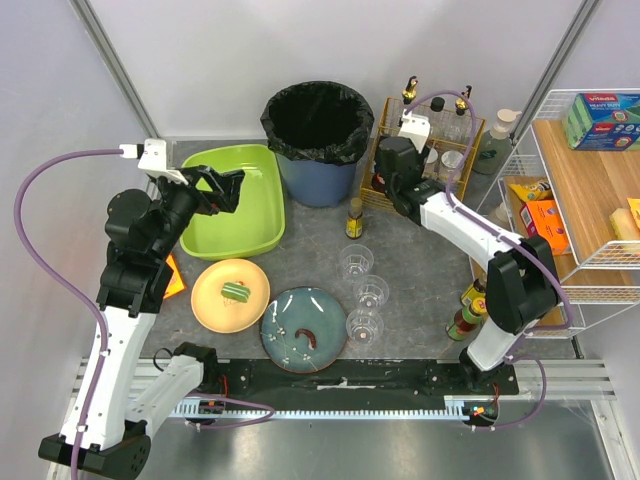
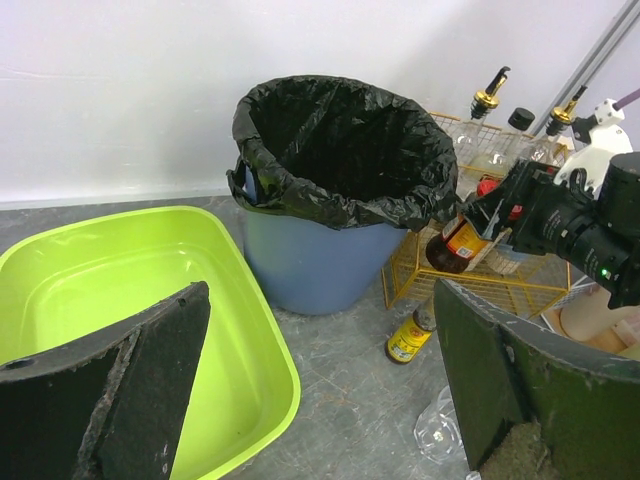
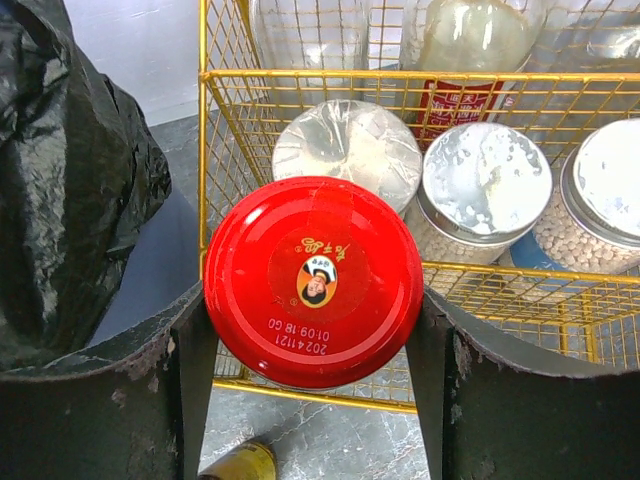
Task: Clear the kitchen counter
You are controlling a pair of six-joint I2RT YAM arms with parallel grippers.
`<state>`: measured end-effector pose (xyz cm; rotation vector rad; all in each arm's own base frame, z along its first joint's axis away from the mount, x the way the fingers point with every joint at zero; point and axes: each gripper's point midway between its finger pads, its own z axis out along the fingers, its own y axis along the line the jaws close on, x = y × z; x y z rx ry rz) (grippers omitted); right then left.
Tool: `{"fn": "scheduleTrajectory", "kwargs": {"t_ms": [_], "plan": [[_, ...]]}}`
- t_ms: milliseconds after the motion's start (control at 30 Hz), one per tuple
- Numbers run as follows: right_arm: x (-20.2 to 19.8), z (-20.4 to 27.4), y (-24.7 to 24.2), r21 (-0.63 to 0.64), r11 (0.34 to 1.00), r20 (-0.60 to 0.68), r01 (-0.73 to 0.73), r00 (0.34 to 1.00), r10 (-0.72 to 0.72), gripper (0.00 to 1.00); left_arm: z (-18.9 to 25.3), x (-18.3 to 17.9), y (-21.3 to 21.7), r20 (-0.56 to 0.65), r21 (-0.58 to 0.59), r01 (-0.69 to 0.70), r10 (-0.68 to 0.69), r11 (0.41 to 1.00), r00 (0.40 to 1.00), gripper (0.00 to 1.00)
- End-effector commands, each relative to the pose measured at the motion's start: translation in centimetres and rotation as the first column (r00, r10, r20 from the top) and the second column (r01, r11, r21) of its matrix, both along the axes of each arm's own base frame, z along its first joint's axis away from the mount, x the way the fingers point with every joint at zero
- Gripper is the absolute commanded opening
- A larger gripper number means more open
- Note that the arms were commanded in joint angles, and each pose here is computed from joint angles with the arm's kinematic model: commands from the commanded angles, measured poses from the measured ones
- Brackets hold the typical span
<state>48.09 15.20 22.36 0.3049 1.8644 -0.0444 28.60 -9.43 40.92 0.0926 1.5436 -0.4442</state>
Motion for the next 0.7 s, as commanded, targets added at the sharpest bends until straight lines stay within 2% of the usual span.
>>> {"fn": "scheduleTrajectory", "kwargs": {"t_ms": [0, 267, 667], "plan": [[-0.9, 3.0, -2.3, -0.022, 0.997, 0.103, 0.071, 0.992, -0.068, 0.17, 1.7, -0.1, 0.5, 0.061, 0.026, -0.022, 0.020, 0.999, 0.998, 0.98], [-1.7, 1.2, -2.9, -0.054, 0.996, 0.089, 0.069, 0.994, -0.064, 0.18, 1.7, 0.1, 0.3, 0.064, 0.024, -0.016, 0.014, 1.000, 0.998, 0.98], [0.3, -0.4, 2.5, 0.014, 0.997, 0.105, -0.070, 0.992, 0.068, 0.20, 1.8, 0.0, 0.5, 0.070, 0.033, -0.025, 0.022, 0.999, 0.997, 0.98]]}}
